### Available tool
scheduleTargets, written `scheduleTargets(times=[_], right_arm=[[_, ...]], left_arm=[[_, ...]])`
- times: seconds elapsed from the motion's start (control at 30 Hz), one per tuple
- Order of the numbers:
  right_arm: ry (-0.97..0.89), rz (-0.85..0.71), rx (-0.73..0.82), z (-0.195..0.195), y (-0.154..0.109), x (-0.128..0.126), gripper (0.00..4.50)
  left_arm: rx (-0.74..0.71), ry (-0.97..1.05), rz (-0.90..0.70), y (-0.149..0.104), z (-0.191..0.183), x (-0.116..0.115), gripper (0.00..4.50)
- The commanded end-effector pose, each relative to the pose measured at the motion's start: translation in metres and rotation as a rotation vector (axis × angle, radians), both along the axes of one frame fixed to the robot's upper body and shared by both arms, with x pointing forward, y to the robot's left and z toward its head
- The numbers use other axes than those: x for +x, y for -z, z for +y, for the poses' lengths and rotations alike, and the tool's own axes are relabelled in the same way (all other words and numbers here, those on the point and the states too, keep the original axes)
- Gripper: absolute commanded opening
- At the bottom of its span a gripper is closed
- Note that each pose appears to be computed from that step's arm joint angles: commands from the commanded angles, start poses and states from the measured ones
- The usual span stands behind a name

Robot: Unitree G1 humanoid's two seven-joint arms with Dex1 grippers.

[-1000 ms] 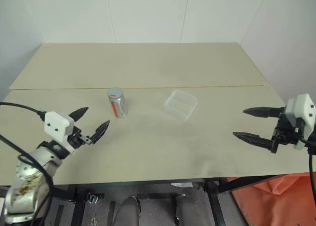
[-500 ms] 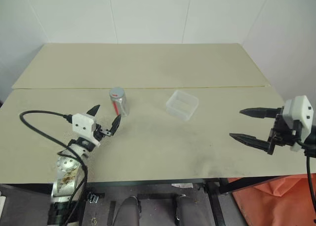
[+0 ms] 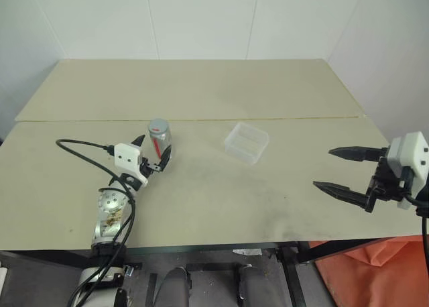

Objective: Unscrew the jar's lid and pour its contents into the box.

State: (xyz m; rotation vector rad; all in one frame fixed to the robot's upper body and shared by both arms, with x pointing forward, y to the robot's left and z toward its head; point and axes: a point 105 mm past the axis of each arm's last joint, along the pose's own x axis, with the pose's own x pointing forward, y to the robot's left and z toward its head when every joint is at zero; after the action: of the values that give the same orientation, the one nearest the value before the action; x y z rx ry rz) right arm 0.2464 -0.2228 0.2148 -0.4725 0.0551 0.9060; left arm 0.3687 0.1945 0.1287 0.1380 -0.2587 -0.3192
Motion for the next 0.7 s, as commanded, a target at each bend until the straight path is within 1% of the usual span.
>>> scheduleTargets(times=[0.03,0.13,0.37,0.47,0.57,0.6,0.67,0.7], right_arm=[[0.013,-0.058,-0.016,-0.001,-0.013,-0.003,4.5],[0.015,-0.06,-0.013,0.0,-0.012,-0.004,4.5],[0.024,-0.059,-0.012,-0.001,-0.011,-0.005,4.5],[0.029,-0.061,-0.012,-0.001,-0.011,-0.005,4.5],[0.033,-0.063,-0.013,-0.001,-0.011,-0.005,4.5],[0.033,-0.063,-0.012,-0.002,-0.011,-0.005,4.5],[0.034,-0.064,-0.012,-0.001,-0.011,-0.005,4.5],[0.035,-0.065,-0.011,-0.001,-0.011,-0.005,4.5]], left_arm=[[0.014,0.035,-0.04,-0.007,-0.012,0.007,4.47],[-0.004,0.021,-0.036,-0.008,-0.014,0.015,4.47],[-0.018,0.002,-0.024,-0.006,-0.015,0.025,4.47],[-0.037,0.004,-0.008,-0.004,-0.015,0.028,3.91],[-0.04,-0.009,0.013,0.002,-0.012,0.028,2.96],[-0.043,-0.016,0.016,0.003,-0.011,0.029,2.56],[-0.037,-0.033,0.012,0.005,-0.008,0.03,2.0],[-0.043,-0.032,0.01,0.005,-0.008,0.03,1.97]])
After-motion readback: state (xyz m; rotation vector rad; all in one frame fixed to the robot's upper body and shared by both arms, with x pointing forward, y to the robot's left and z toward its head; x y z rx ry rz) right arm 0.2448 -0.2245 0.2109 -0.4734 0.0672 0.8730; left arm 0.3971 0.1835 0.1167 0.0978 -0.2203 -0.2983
